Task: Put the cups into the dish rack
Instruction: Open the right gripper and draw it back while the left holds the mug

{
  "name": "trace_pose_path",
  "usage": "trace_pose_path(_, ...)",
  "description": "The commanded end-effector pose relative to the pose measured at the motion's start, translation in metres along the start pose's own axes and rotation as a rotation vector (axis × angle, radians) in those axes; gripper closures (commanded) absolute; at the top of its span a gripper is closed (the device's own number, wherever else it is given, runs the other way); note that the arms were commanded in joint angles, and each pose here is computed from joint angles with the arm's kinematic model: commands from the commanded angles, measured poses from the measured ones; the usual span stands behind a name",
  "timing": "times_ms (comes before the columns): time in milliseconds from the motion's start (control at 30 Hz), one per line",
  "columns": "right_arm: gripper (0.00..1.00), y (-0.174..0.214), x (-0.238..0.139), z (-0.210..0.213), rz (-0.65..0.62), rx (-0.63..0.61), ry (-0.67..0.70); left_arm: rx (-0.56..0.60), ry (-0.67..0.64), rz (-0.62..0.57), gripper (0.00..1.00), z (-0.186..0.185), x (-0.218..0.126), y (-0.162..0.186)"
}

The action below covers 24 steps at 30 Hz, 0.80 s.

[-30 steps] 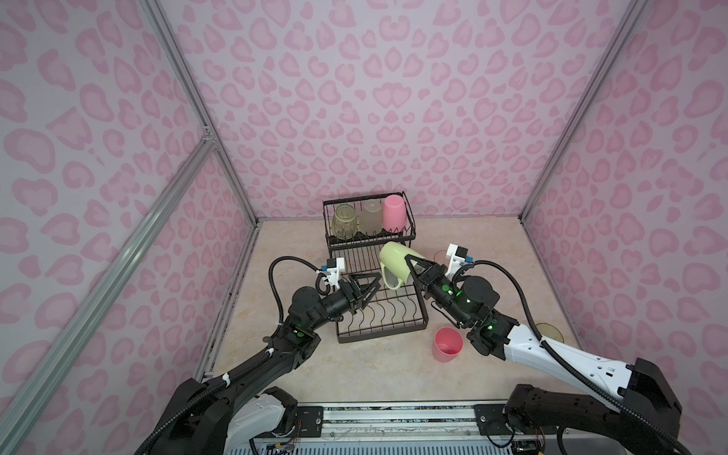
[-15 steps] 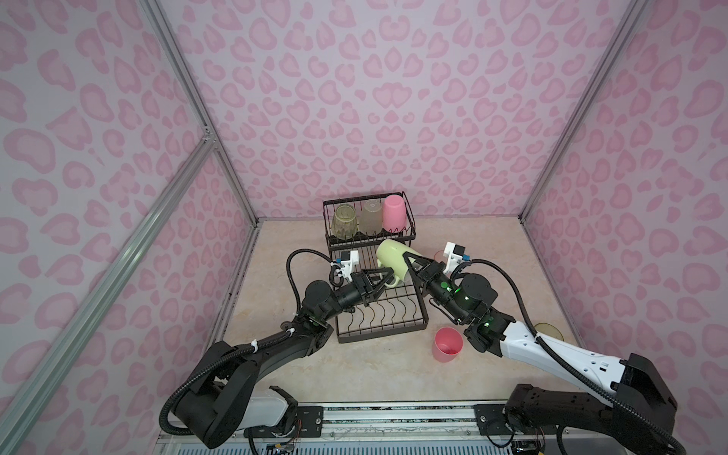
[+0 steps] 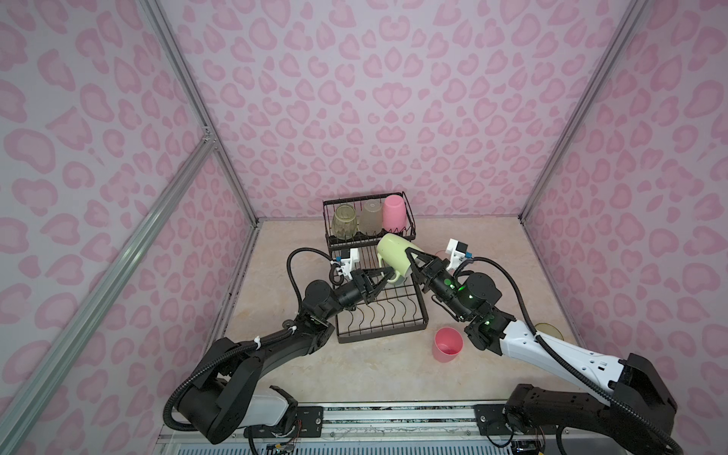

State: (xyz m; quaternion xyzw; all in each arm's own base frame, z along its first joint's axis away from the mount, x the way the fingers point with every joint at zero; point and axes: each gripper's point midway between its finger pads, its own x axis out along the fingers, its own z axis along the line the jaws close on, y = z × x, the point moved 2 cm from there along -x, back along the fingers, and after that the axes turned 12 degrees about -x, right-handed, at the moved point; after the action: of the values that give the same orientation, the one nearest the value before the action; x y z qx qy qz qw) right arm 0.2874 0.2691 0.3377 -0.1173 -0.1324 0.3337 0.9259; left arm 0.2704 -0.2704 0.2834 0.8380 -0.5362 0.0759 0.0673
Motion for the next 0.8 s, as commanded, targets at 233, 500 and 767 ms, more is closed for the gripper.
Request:
trace_pose_path(233,0.71,0.001,-0.002,-0.006,0.023,0.024,-0.044,0.232,0.005,-0.043,0.89,-0.024,-0.009,0.003)
trace_pose_path(500,0.53,-0.002,-0.008,-0.014,0.041,0.027,-0.035,0.351,-0.055,-0.103,0.9,-0.038,-0.014,-0.002)
trace_pose_path(767,0.5,-0.006,-0.023,-0.033,0.066,-0.047,0.045,0.453,-0.187,-0.158,0.9,-0.03,-0.022,-0.011)
